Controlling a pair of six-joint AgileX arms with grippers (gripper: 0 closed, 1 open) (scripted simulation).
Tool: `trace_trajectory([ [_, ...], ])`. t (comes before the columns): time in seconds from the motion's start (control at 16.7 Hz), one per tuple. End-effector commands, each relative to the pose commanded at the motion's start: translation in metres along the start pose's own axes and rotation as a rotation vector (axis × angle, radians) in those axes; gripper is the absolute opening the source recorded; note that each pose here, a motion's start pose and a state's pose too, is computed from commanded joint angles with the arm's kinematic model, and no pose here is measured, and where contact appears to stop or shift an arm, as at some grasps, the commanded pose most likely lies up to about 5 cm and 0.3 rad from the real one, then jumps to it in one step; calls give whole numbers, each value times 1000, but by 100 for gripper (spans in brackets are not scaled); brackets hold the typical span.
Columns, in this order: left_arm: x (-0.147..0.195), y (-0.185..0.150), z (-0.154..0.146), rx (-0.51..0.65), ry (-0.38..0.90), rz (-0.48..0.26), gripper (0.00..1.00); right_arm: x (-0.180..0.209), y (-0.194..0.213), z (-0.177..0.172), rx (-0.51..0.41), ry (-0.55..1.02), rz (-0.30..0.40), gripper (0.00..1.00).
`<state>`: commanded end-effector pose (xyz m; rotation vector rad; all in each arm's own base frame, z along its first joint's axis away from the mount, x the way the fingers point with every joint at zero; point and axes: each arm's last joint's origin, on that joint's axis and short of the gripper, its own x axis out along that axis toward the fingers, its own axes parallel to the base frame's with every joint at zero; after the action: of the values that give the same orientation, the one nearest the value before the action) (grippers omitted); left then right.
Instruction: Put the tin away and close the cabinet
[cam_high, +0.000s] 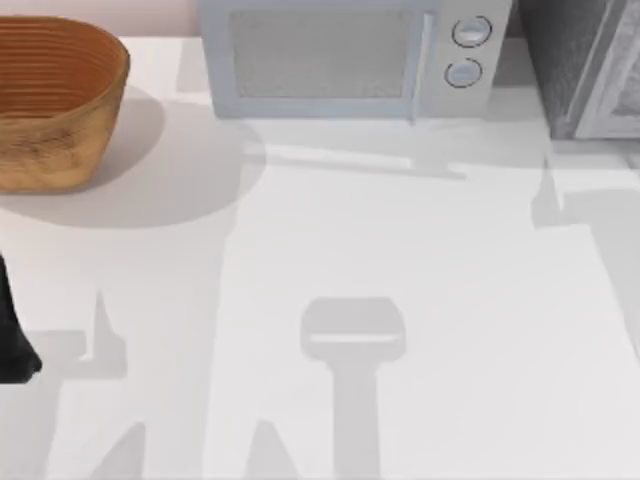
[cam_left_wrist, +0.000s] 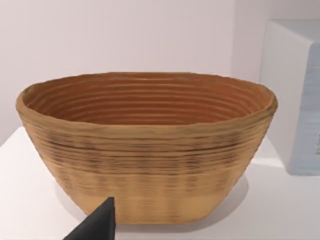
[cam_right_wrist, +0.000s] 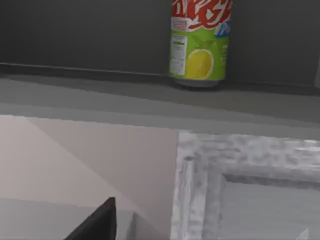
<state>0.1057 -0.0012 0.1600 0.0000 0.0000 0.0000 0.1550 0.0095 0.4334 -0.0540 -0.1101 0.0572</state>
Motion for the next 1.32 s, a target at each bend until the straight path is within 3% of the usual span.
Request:
trace_trajectory([
  [0.3, 0, 0, 0, 0, 0, 0, 100, -55, 4, -141, 17, 77, -19, 100],
  [0.6, 0, 0, 0, 0, 0, 0, 100, -76, 7, -236, 42, 100, -45, 100],
  [0.84, 0, 0, 0, 0, 0, 0, 100, -79, 8, -266, 54, 110, -57, 100],
  [1.32, 0, 0, 0, 0, 0, 0, 100, -77, 6, -262, 54, 103, -50, 100],
])
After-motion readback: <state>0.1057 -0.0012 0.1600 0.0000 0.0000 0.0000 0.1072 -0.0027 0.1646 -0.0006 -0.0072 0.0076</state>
